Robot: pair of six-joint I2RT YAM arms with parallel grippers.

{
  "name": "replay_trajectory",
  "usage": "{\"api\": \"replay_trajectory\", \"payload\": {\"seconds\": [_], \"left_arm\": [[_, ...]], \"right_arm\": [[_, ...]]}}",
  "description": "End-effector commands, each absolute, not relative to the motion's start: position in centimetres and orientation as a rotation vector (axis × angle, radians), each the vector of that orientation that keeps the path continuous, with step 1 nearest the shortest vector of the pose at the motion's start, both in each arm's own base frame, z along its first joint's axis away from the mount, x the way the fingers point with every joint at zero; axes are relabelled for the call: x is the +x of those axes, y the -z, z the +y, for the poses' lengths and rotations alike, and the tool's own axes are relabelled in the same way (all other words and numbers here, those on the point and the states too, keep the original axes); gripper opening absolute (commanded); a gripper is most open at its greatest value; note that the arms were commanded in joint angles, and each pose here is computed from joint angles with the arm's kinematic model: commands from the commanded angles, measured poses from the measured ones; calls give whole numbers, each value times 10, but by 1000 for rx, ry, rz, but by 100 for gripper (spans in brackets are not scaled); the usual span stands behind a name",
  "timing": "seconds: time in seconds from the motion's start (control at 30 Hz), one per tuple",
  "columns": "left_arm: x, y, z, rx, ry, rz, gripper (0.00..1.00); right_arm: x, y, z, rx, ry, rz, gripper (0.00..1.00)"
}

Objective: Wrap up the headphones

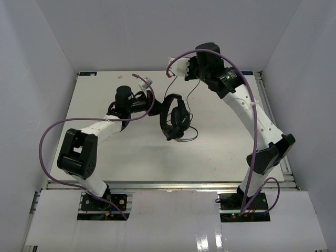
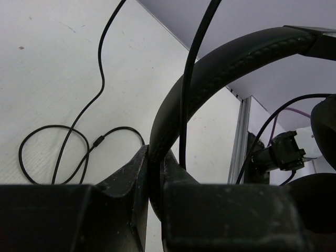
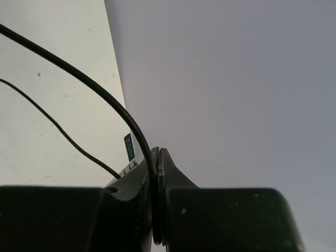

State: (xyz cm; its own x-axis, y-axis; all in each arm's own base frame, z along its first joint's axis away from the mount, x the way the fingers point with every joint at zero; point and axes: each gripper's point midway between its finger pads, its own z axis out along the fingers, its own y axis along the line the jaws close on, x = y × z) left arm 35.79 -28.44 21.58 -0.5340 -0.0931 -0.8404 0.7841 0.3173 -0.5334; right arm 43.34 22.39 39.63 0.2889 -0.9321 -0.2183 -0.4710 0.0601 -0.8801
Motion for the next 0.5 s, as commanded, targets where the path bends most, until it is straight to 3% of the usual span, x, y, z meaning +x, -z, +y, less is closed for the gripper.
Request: {"api": "replay_trajectory", "payload": {"seconds": [0.0,0.47], "left_arm": [[342,-262,-286,656,1416,1639,0],[333,-276,-275,634,1493,1600,0]], "right_arm": [[421,-446,179,-1354,525,1370,8],[416,-440,125,-1205,371,1496,8]]}}
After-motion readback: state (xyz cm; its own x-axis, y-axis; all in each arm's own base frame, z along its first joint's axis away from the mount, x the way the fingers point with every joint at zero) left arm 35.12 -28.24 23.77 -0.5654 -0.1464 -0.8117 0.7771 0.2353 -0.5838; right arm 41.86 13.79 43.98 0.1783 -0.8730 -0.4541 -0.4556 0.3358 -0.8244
